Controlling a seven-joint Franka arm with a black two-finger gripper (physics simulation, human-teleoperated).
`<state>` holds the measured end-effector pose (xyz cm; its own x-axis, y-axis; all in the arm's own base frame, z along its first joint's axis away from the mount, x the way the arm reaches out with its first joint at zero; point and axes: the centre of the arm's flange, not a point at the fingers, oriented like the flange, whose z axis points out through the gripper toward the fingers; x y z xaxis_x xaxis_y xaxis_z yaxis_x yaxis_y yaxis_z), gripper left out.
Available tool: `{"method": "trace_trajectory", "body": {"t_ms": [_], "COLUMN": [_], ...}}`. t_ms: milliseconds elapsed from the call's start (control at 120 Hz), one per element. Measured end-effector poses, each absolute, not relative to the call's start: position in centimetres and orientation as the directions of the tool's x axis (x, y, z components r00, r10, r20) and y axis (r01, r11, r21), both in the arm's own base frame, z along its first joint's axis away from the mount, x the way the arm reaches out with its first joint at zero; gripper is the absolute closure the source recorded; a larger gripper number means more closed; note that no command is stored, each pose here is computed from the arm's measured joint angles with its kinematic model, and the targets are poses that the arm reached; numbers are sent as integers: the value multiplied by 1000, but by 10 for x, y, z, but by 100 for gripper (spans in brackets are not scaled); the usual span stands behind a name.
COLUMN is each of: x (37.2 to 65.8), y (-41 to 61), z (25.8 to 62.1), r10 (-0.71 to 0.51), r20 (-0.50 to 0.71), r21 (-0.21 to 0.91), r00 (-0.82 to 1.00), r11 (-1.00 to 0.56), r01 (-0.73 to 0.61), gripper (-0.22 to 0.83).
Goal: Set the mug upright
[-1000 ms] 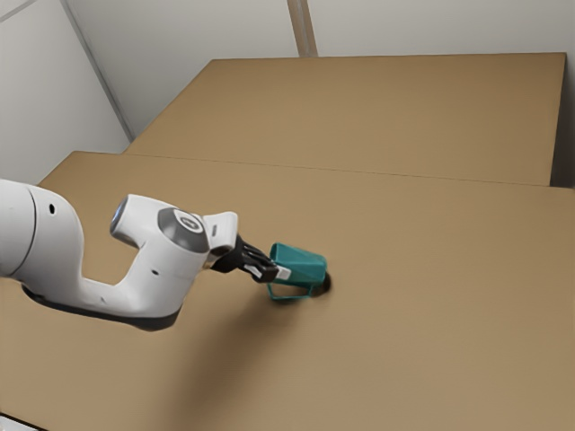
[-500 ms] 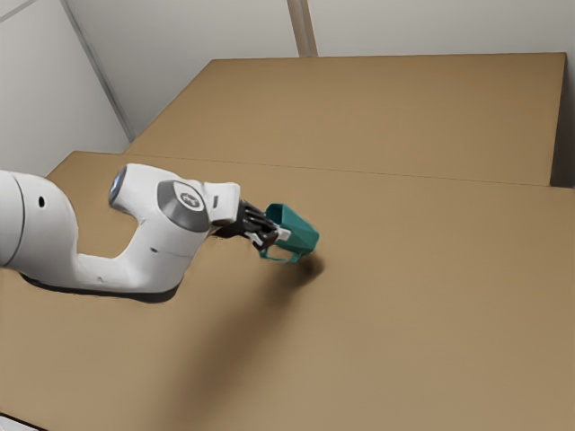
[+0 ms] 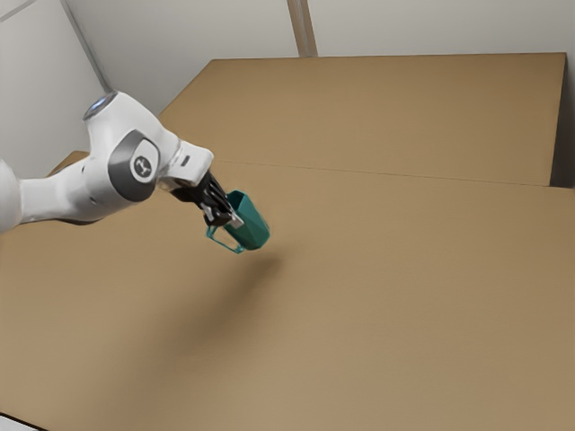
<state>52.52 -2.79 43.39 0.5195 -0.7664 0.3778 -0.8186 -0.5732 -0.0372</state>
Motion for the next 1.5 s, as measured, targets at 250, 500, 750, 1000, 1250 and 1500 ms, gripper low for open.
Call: {"method": "trace_trajectory", "body": {"t_ms": [250,500,750,1000,1250,1500], "x": [494,478,481,494,491,470], "y": [-9,13,19,20,19,33], "z": [405,394,391,389,386,380], "r10": [-603,-401,-264,-183,-143,-75], "r20": [248,190,170,243,271,171], "r21": [120,182,195,147,139,205], "r00": [759,896,949,953,952,982], "r11": [-758,-883,-935,-964,-973,-973], "r01": [-641,-434,-296,-222,-186,-110], "gripper": [79,79,79,79,79,79]}}
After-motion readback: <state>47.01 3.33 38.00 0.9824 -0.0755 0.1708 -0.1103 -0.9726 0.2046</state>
